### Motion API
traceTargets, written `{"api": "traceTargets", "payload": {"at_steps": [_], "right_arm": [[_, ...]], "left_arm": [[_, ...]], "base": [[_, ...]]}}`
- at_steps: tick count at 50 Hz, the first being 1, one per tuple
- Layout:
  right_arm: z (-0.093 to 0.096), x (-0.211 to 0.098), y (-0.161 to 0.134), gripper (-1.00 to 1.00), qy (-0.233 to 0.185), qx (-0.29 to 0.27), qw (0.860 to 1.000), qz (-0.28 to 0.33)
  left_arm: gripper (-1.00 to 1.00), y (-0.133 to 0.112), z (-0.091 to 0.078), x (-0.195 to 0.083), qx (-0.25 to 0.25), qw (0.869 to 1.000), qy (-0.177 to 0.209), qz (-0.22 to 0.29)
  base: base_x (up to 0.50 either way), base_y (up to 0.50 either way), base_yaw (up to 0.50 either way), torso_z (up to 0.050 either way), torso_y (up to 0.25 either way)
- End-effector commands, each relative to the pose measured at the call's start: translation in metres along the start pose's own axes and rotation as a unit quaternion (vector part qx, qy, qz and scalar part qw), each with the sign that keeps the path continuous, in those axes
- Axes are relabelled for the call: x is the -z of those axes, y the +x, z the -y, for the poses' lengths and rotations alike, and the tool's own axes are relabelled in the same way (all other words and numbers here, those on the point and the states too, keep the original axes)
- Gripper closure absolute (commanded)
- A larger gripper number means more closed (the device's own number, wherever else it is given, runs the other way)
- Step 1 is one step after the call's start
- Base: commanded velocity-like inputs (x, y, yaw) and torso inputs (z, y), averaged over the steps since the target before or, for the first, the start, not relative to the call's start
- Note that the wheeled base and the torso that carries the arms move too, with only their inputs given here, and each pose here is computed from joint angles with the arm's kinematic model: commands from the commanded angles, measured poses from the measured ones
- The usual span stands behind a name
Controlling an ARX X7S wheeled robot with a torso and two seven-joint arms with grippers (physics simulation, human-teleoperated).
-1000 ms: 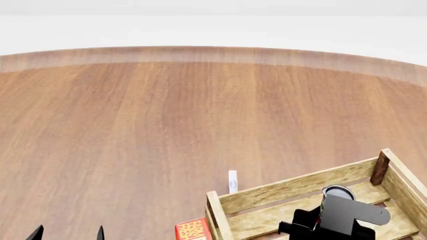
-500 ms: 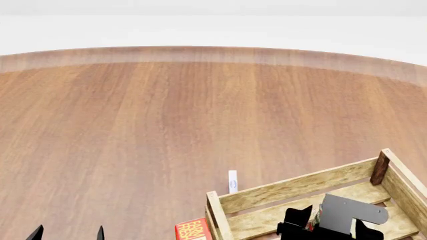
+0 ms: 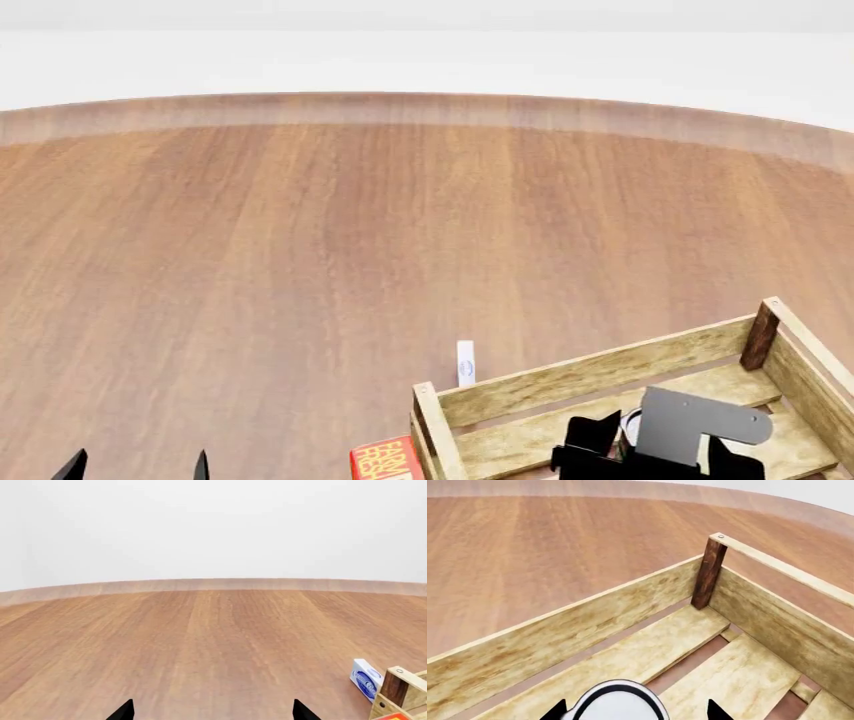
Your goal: Pick up the tomato sauce, and put it in the wooden tray.
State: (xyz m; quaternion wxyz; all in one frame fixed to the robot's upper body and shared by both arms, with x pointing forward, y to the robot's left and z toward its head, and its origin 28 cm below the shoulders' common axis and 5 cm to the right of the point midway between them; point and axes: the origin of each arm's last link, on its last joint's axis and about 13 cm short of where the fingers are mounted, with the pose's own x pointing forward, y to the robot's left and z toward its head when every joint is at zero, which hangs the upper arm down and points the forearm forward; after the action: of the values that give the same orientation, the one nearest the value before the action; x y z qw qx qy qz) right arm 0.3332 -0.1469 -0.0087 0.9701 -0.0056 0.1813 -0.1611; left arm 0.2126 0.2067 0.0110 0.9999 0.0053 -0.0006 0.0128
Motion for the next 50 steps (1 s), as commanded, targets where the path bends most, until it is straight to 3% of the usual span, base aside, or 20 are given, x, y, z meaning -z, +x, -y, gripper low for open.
{"api": "traceTargets", "payload": {"at_steps": [1, 32, 50], "right_arm": [[0.0, -0.001, 0.0, -1.0, -0.003, -0.002, 1.0, 0.003], [-0.003, -0.003, 0.0, -1.0, -0.027, 0.002, 0.999, 0.046], [-0.005, -0.041, -0.03, -1.0, -0.035, -0.024, 0.991, 0.127]], "left_arm": [[-1.0, 0.0, 0.0, -0.001, 0.0, 1.0, 0.0, 0.0], [-1.0, 0.001, 0.0, 0.0, 0.001, 1.0, 0.0, 0.0], [-1.0, 0.0, 0.0, 0.001, 0.0, 1.0, -0.001, 0.0]], "base": [[0.0, 0.0, 0.0, 0.0, 0.0], [0.0, 0.0, 0.0, 0.0, 0.0], [0.0, 0.0, 0.0, 0.0, 0.0]]}}
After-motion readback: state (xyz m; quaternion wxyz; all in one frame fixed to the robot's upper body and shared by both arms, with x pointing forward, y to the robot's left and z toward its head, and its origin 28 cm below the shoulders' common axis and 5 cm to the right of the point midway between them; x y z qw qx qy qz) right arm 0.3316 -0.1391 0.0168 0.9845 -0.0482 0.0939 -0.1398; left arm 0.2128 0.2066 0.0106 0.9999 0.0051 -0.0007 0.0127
